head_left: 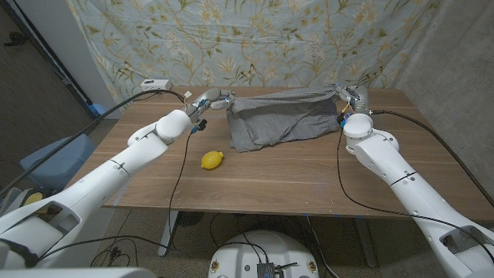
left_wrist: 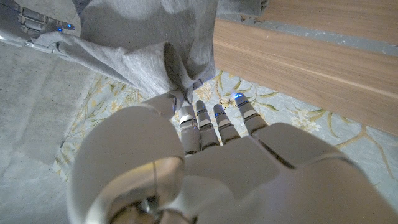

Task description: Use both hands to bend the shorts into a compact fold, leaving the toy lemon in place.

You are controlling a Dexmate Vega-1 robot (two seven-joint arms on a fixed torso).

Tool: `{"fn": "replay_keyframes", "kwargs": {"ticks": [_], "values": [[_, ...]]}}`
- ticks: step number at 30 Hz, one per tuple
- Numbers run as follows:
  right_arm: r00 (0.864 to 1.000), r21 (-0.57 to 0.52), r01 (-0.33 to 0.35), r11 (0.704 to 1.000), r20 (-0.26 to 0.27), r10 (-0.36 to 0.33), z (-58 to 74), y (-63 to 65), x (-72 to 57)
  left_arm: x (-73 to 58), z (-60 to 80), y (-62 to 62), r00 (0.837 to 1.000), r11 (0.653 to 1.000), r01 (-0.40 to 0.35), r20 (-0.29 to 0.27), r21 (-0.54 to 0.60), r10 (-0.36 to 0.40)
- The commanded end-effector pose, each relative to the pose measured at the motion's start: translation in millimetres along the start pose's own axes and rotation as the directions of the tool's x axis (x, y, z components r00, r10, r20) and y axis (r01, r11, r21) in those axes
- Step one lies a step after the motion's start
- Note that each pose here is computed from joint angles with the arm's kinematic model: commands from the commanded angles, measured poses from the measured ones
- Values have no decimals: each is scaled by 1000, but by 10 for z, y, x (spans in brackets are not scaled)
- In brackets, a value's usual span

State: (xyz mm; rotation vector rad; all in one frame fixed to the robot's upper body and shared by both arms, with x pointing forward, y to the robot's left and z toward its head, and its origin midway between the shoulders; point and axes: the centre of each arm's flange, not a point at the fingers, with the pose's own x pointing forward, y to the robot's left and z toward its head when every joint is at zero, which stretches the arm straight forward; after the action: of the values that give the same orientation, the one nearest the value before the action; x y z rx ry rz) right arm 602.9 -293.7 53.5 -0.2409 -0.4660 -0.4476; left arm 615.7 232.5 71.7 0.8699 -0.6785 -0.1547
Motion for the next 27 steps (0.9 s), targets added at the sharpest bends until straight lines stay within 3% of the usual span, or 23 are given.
{"fn": "replay_keyframes", "kwargs": {"ticks": [1,13,21,27], "values": [[999,-51,-40,998,-8,40,50,172,182,75,-30,13,994,982,-74,-67,172,86],[990,-24,-137,990,-15,137,73,304,305,27,-29,-56,968,919,-172,-112,355,225],[957,-65,-288,955,-53,285,47,308,377,6,-33,-114,946,863,-201,-137,464,294],[949,-70,-313,947,-68,308,26,292,399,-20,41,-165,919,797,-258,-115,546,376]]}}
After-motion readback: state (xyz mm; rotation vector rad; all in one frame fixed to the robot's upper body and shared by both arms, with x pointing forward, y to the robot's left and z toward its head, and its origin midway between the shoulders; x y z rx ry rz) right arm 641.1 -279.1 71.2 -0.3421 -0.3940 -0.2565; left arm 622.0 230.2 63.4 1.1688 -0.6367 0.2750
